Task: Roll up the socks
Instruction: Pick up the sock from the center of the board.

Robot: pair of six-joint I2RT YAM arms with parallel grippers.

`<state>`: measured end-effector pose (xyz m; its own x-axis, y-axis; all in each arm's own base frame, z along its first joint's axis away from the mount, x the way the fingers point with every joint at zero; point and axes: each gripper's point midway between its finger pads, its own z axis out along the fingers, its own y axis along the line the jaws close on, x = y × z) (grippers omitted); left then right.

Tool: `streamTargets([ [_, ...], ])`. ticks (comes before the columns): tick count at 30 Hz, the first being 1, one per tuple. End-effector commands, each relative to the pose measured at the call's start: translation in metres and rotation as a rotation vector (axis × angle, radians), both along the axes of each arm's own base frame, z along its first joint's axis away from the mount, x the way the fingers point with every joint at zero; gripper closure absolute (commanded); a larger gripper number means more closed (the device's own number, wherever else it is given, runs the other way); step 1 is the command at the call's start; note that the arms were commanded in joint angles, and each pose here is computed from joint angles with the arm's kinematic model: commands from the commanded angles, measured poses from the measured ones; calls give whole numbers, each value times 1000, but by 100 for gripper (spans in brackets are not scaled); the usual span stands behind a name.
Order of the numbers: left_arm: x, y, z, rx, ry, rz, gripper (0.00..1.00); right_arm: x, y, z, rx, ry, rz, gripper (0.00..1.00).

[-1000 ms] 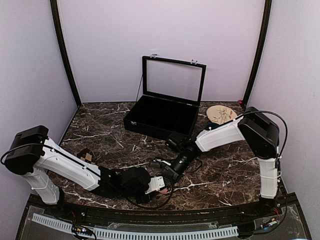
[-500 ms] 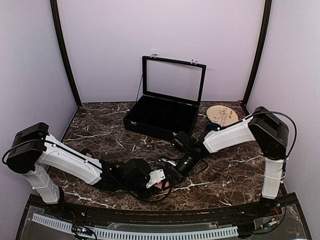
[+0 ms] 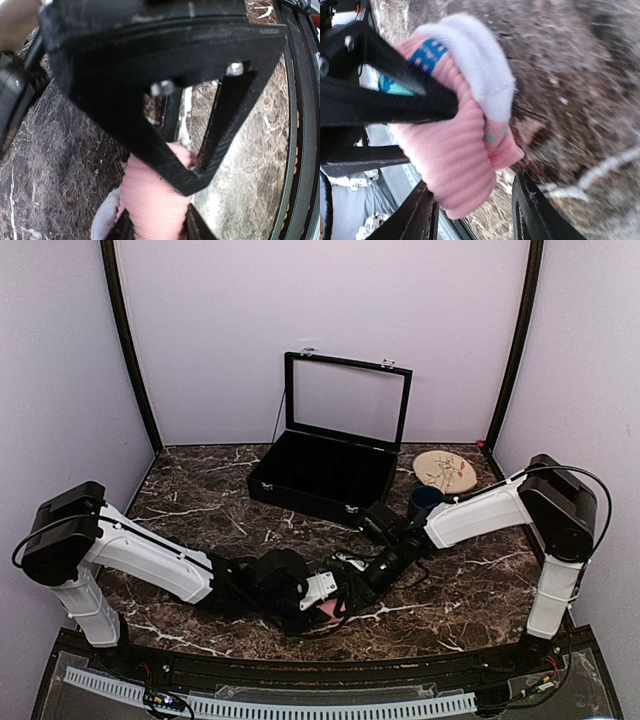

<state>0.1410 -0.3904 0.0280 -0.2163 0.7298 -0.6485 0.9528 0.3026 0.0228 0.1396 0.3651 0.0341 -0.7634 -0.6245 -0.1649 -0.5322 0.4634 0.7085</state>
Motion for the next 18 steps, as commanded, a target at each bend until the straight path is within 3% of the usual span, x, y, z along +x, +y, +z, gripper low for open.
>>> streamTargets([
  [1,-54,68,-82,332,268,-45,76,27,-14,-1,-58,-96,-117,54],
  [10,-63,65,-85,320,365,-49,90,43,-35,-1,-101,-132,-231,54],
  [18,-54,61,-69,200,463,12,100,53,-44,7,-100,-164,-297,54],
])
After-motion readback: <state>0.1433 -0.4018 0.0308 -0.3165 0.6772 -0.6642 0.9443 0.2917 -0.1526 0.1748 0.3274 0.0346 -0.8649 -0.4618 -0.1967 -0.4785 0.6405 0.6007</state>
